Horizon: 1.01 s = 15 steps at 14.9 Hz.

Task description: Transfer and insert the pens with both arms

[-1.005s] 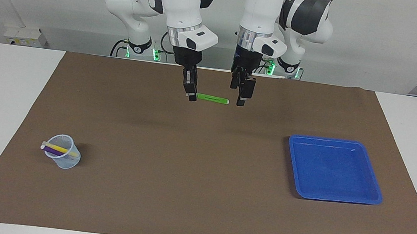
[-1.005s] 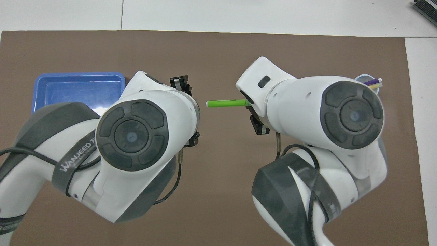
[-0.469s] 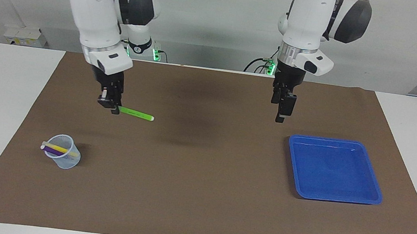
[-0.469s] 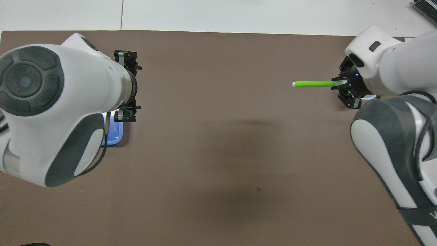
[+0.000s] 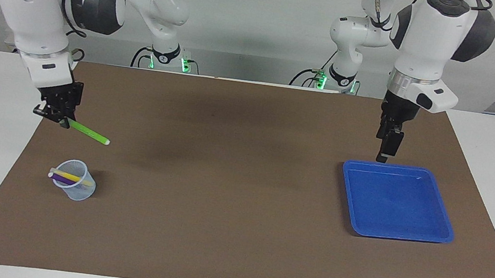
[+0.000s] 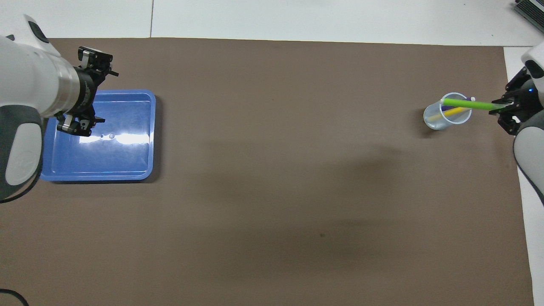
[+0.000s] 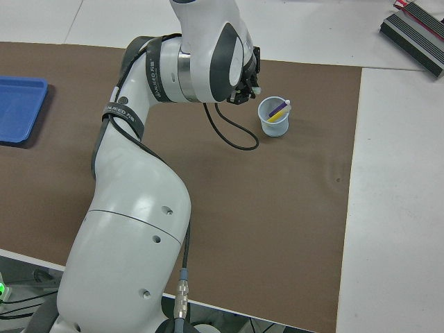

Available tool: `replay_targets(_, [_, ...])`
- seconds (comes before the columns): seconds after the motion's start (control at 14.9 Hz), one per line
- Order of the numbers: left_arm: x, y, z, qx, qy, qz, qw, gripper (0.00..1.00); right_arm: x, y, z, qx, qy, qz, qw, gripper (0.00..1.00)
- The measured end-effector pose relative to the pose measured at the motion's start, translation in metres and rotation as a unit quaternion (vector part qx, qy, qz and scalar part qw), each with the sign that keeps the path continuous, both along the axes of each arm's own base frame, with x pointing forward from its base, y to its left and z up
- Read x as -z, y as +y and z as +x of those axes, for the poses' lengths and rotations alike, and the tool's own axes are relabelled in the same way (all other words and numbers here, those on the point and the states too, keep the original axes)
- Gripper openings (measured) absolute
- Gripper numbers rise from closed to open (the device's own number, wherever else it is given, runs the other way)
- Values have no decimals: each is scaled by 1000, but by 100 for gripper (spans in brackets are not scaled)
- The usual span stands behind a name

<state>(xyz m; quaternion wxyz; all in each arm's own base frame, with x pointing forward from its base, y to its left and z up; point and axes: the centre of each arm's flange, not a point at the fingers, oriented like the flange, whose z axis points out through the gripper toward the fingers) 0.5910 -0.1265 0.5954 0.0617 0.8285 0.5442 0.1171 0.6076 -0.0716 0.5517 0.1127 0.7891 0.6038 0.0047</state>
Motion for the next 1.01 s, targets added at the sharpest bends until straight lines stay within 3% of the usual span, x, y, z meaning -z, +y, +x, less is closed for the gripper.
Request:
replay_targets(0.2, [3,35,4,85,18,28,996,100,10,-25,-4,58,5,-28,998,19])
replay_targets(0.54, [6,82,4,203,48,63,976,100,54,-50,3,140,20,-55,988,19])
replay_targets(0.74, [0,105,0,279,65,75,955,100,78,-52,11,173,21,-54,983,19])
replay_targets(1.01, [-25,141,-14,372,93,56,922,100,98,-56,21,180,12,-43,983,19])
